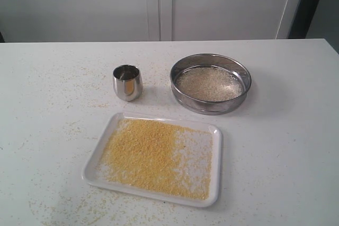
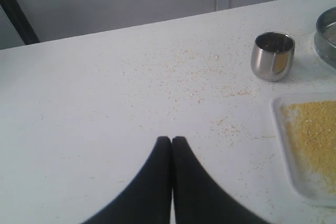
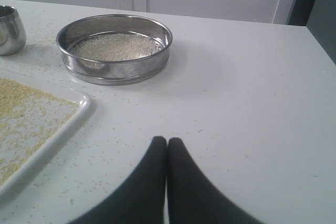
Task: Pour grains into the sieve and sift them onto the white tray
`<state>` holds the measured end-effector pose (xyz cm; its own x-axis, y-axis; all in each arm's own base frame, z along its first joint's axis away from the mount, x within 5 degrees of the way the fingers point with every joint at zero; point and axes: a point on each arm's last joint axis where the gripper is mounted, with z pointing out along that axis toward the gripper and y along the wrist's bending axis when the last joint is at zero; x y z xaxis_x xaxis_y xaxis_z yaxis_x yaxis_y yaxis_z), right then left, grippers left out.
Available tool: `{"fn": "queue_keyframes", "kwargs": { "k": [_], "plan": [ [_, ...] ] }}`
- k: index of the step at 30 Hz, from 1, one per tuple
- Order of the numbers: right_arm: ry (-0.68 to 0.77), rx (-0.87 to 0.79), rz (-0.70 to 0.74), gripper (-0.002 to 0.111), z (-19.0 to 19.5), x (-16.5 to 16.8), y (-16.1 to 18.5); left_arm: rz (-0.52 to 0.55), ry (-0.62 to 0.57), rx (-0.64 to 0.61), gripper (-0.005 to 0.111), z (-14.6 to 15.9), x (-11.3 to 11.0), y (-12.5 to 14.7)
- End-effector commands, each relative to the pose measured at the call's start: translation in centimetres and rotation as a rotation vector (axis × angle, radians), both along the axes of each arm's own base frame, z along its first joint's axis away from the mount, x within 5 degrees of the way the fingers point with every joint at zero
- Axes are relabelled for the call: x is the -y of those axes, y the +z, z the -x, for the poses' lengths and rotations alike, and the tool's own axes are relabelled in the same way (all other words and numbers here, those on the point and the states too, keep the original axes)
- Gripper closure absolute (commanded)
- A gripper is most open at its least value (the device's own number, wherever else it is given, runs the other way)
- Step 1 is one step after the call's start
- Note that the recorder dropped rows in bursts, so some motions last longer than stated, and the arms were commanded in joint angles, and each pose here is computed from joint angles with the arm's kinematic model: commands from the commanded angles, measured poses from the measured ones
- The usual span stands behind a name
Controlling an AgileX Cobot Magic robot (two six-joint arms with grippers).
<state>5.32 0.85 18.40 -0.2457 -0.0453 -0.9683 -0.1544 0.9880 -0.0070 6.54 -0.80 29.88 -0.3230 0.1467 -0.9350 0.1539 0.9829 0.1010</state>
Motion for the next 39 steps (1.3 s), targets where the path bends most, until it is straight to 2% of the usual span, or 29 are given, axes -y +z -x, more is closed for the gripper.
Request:
{"fn": "queue_keyframes", "kwargs": {
  "k": [1, 13, 29, 39],
  "plan": [
    [0.006, 0.005, 0.012, 0.108, 0.0, 0.0, -0.1, -0.028, -0.006, 0.012, 0.107, 0.9, -0.1, -1.5],
    [0.006, 0.005, 0.012, 0.108, 0.0, 0.0, -0.1, -0.009, -0.010, 0.044, 0.107, 2.5, -0.2, -5.0],
    [0.000, 0.002, -0.010, 0.108, 0.0, 0.0, -0.1, 0.007, -0.013, -0.052, 0.107, 2.2, -0.1, -10.7],
    [0.000, 0.002, -0.010, 0.108, 0.0, 0.0, -0.1, 0.015, -0.015, -0.079, 0.107, 2.2, 0.0, -11.3]
  ]
}}
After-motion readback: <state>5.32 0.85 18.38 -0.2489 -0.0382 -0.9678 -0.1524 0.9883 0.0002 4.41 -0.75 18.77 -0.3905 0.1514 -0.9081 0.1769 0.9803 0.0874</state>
